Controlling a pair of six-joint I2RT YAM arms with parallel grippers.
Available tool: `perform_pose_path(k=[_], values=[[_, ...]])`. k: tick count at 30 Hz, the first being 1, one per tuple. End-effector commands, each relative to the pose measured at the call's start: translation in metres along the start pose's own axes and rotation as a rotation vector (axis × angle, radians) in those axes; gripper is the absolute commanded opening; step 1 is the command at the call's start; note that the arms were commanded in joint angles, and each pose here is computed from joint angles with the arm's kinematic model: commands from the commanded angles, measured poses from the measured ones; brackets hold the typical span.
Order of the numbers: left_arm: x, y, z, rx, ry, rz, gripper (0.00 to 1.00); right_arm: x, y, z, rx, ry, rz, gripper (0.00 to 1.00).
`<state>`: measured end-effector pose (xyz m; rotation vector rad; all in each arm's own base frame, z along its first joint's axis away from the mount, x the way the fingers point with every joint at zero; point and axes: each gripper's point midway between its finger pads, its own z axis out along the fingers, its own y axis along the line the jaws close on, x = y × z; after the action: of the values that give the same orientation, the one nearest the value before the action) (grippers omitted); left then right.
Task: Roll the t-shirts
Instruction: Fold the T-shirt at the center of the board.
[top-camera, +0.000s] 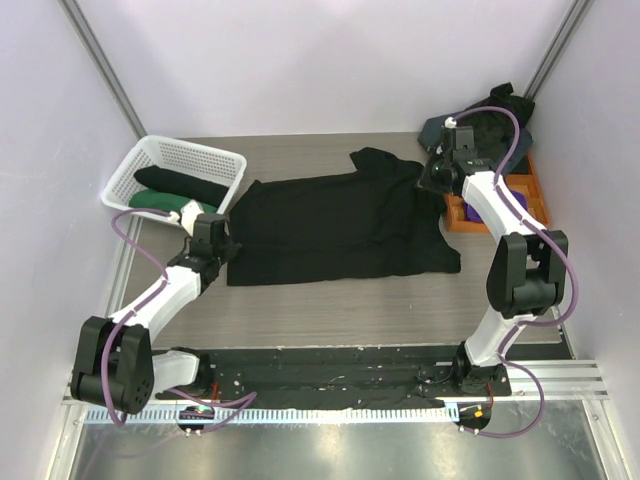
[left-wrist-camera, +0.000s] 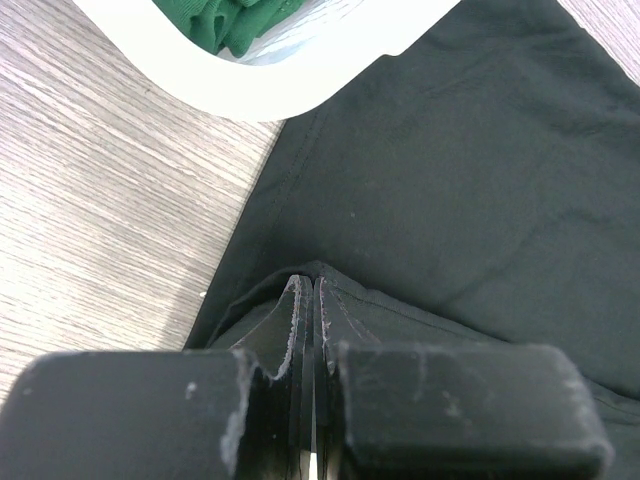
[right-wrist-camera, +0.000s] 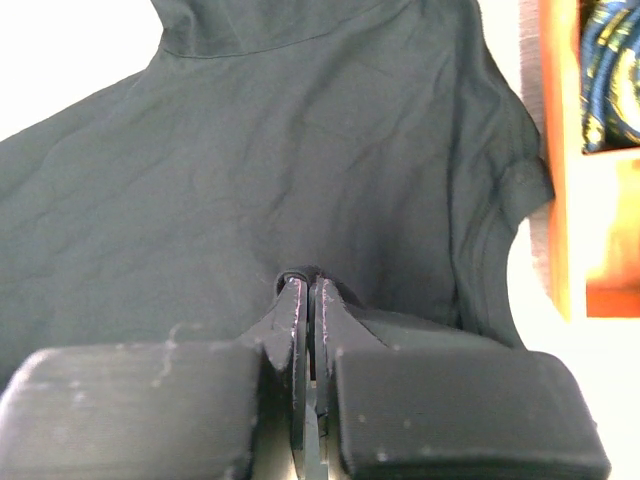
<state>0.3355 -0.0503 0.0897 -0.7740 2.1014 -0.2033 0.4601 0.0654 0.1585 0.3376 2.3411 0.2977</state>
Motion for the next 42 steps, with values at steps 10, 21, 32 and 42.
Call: perform_pose_path(k=[10,21,32,42], values=[[-0.031,-0.015,-0.005,0.047,-0.095,-0.029,0.00,-0.022,0.009,0.013,-0.077,-0.029,-0.017,0.01],[-0.033,-0.009,-0.016,0.051,-0.112,-0.047,0.00,-0.032,0.017,0.008,-0.116,-0.042,-0.006,0.01],[-0.026,0.001,-0.016,0.033,-0.108,-0.055,0.00,-0.028,0.026,0.022,-0.163,-0.002,0.014,0.01],[-0.016,0.006,-0.009,0.022,-0.081,-0.047,0.00,-0.016,0.021,0.037,-0.152,0.036,0.023,0.02]])
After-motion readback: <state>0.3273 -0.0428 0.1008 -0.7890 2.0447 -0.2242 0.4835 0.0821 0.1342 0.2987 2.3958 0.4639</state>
